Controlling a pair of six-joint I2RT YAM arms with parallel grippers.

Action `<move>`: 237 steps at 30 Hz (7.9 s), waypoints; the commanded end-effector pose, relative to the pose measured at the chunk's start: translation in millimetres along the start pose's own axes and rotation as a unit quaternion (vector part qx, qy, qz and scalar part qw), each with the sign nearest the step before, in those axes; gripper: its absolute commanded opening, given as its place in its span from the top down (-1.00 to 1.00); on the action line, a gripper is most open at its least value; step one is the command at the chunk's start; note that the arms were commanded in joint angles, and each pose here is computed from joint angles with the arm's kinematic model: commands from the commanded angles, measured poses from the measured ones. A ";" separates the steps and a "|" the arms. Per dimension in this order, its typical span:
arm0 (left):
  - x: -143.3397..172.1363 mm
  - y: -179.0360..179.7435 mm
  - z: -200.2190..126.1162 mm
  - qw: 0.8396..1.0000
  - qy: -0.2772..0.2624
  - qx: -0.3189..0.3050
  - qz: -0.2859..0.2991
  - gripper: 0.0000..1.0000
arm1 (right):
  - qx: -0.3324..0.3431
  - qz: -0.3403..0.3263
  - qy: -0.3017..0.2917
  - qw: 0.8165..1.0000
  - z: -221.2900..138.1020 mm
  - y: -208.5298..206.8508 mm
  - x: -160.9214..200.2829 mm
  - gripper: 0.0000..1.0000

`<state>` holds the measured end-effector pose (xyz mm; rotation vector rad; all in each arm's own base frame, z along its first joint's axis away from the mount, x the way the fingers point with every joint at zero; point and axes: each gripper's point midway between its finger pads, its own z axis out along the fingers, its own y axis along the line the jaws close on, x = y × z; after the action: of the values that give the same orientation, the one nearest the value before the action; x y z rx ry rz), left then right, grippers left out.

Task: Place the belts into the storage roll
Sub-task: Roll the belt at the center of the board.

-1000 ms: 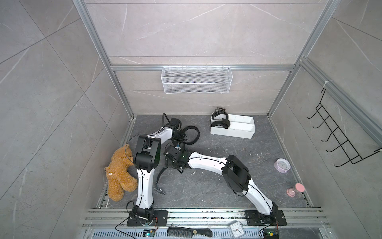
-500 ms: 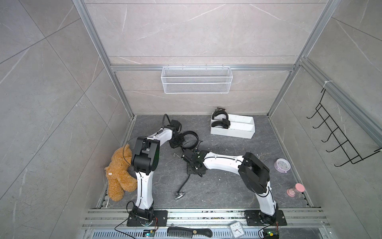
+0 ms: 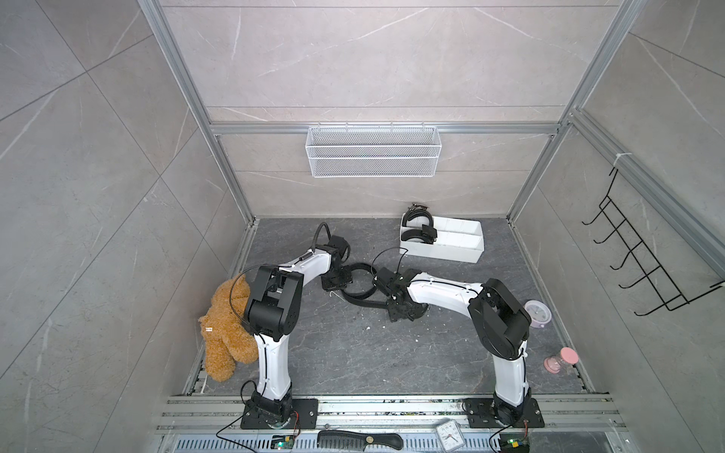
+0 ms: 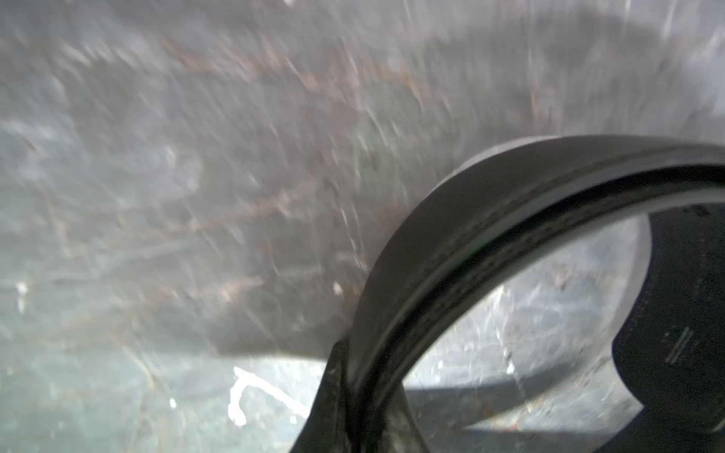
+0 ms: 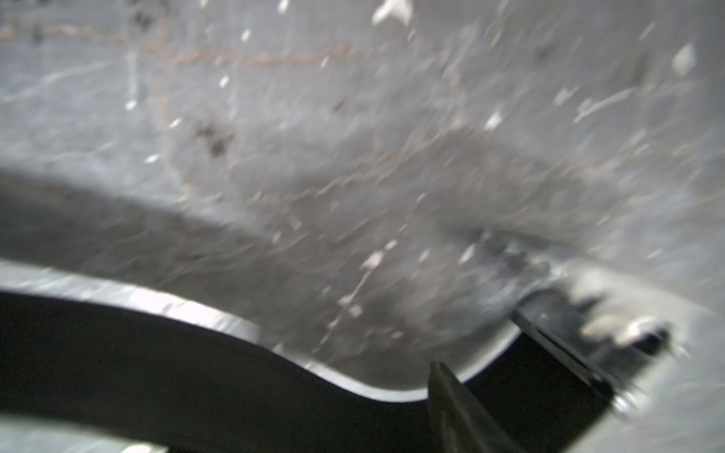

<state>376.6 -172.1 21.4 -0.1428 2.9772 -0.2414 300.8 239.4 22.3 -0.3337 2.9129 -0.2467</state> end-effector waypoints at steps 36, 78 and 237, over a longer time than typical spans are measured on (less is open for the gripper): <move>130.1 20.3 -14.7 0.986 0.093 -0.135 0.041 0.60 | -0.128 0.317 0.052 0.938 10.1 -2.9 5.1 0.20; 239.7 53.5 -32.9 0.970 0.172 -0.158 0.063 0.08 | -0.089 -0.010 -0.019 0.996 19.6 20.3 -180.5 1.00; 41.7 -60.9 1.3 0.882 0.062 0.011 0.467 0.60 | -0.101 -0.053 0.019 0.993 1.5 22.9 72.2 0.96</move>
<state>337.6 -244.4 22.5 1.3633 2.7328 -0.1875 236.7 272.8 17.6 -0.4882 2.8899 0.1906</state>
